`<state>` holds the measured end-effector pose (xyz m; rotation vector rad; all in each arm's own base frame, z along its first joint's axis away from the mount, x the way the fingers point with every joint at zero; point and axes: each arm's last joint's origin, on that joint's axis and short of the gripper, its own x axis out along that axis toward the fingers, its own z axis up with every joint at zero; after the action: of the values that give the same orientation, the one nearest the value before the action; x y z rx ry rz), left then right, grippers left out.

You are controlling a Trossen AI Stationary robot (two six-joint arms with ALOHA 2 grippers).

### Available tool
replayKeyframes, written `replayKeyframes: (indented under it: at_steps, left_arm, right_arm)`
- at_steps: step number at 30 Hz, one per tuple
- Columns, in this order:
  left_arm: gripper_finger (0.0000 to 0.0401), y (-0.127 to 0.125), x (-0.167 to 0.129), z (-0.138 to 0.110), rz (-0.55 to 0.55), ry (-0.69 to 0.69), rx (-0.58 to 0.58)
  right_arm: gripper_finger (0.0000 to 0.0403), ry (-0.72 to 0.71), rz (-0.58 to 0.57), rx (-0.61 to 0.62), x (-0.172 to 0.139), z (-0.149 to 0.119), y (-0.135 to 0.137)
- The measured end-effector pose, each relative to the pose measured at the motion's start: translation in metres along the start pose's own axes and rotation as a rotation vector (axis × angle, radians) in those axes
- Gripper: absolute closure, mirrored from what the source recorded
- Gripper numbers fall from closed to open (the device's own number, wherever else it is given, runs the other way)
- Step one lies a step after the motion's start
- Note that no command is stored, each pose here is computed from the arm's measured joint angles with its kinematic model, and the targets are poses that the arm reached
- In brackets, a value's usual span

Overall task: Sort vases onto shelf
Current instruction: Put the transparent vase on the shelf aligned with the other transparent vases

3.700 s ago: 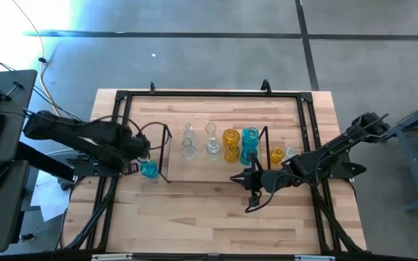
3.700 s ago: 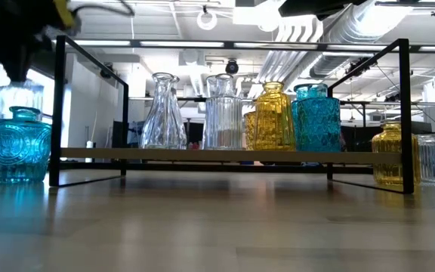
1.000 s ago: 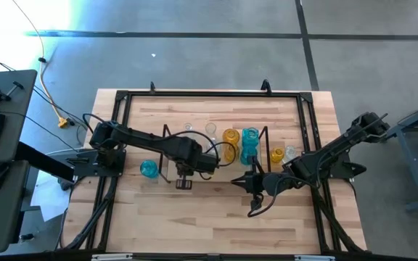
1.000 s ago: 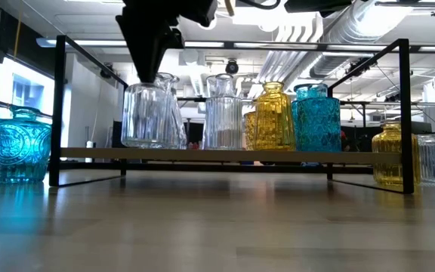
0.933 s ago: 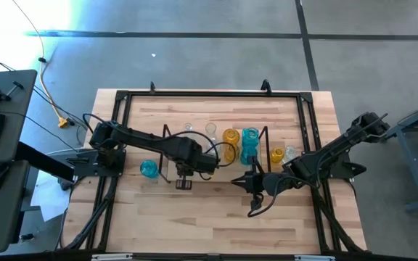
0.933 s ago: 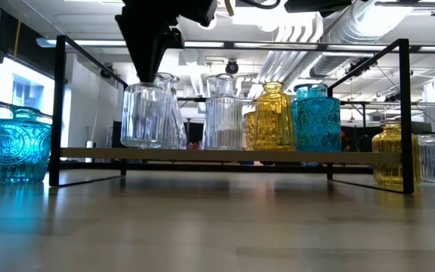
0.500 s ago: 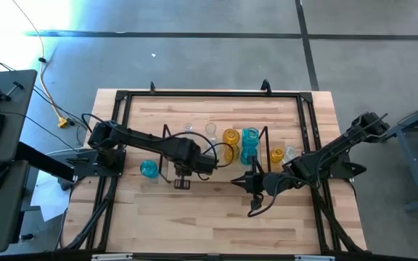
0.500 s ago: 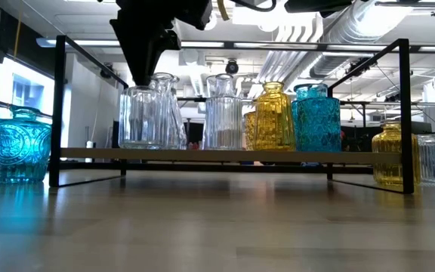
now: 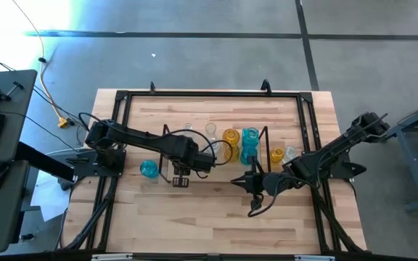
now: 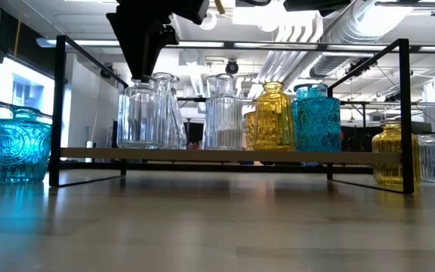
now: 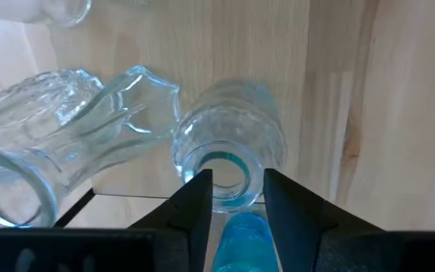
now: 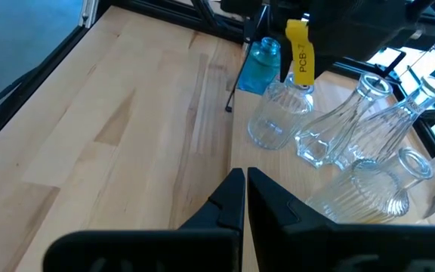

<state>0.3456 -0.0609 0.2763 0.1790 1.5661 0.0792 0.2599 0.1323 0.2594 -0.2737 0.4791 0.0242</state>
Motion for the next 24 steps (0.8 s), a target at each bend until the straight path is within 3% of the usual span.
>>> replayKeyframes:
  at_steps: [14, 24]
  left_arm:
    - [0.0329, 0.004, -0.020, -0.004, 0.020, -0.039, 0.012]
    - [0.0390, 0.001, -0.005, -0.019, -0.010, 0.130, -0.004]
  right_arm:
    - [0.0403, 0.000, 0.000, 0.000, 0.000, 0.000, 0.000]
    - [0.0403, 0.000, 0.000, 0.000, 0.000, 0.000, 0.000]
